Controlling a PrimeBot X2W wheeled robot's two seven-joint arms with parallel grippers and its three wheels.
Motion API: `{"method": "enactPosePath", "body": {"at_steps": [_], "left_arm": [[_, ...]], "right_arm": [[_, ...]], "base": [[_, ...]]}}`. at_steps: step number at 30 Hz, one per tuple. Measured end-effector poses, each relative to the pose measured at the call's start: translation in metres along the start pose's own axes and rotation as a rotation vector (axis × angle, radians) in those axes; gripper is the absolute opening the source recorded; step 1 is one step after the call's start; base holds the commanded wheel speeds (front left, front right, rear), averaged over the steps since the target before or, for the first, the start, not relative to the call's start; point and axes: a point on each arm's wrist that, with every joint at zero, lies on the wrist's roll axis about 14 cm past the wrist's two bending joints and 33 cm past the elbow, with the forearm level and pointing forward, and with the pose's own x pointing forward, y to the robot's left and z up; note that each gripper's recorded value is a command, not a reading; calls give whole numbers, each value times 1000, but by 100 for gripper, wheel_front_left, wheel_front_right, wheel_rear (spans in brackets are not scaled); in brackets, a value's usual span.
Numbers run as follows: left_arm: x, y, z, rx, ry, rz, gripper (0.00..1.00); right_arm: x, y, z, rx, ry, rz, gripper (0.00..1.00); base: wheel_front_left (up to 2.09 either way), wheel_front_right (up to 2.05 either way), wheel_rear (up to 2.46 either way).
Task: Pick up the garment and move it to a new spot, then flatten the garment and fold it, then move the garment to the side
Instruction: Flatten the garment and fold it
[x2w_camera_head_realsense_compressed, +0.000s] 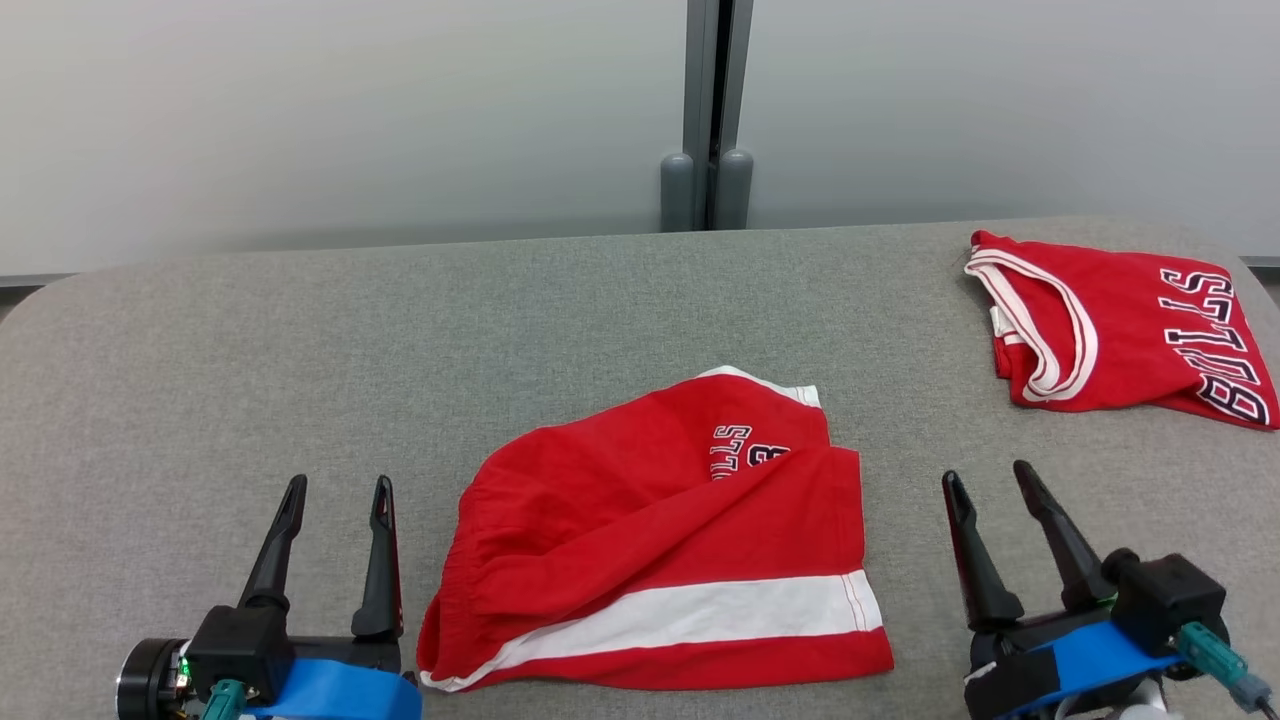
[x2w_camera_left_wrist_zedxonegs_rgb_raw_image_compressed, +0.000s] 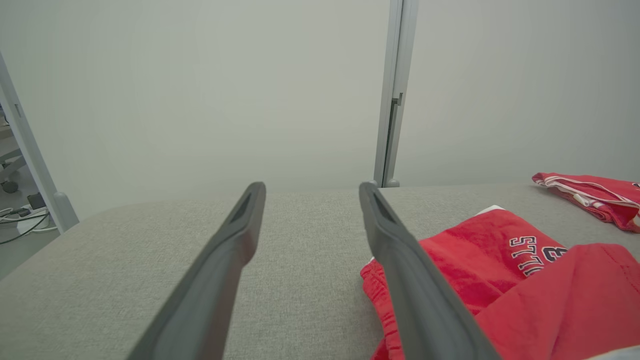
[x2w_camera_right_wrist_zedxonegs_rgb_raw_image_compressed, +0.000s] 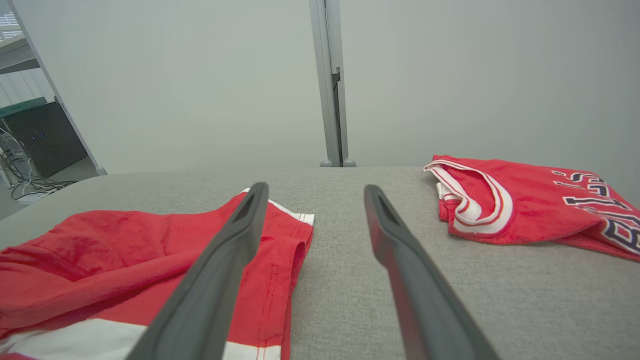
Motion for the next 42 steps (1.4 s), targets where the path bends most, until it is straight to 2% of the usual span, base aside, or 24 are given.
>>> {"method": "enactPosePath", "body": {"at_steps": [12,28,42], "left_arm": [[-16,3,-5,4,19,18,100],[-20,5,-12,7,43,25,100],[-40,-36,-58,-19,195,-102,100]], "right_arm": [[-28,18,-15,3,36,-1,100],[-28,24,-20,-12,51,13,100],[-39,27,-75,9,238,42,100]], "base": [[0,0,0],[0,0,0],[0,0,0]]}}
